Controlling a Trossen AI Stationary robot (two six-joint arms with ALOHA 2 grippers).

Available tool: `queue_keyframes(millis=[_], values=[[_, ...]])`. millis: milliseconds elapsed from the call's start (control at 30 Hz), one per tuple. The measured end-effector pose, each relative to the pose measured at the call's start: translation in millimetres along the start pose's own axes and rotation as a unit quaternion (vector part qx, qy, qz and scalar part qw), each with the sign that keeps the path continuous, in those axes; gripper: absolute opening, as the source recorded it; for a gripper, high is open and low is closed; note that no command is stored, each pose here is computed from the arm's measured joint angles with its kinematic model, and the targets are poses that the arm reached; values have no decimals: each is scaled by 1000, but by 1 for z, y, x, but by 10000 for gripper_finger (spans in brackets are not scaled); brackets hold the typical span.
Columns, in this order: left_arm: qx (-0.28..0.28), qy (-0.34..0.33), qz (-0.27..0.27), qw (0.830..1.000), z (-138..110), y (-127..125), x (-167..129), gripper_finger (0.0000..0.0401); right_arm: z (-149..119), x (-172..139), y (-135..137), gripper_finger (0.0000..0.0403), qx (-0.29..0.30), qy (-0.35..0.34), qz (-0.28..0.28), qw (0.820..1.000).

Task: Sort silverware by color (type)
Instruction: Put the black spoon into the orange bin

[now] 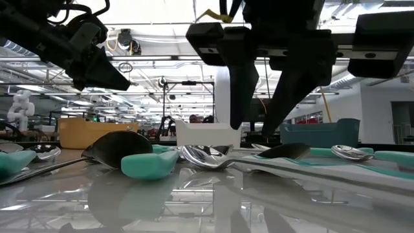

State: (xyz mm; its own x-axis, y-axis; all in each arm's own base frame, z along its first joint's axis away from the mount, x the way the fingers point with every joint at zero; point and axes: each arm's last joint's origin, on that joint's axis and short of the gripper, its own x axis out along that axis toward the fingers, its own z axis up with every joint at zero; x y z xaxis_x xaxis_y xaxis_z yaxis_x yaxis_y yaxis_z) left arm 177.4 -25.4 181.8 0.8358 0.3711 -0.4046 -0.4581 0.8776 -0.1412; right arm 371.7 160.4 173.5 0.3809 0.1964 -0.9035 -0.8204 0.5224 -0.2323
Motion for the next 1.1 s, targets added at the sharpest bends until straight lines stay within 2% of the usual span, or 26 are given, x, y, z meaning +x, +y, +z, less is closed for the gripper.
queue_keyframes(millis=[233,767,1100], values=[[1,0,0,1000,0,0,0,83,-2,3,-3,129,-32,-9,9,999],[-4,-4,-2,1000,1,0,0,83,-17,16,-8,129,-87,27,30,995],[-1,-3,-2,1000,1,0,0,83,-27,26,-12,95,-81,49,46,994]])
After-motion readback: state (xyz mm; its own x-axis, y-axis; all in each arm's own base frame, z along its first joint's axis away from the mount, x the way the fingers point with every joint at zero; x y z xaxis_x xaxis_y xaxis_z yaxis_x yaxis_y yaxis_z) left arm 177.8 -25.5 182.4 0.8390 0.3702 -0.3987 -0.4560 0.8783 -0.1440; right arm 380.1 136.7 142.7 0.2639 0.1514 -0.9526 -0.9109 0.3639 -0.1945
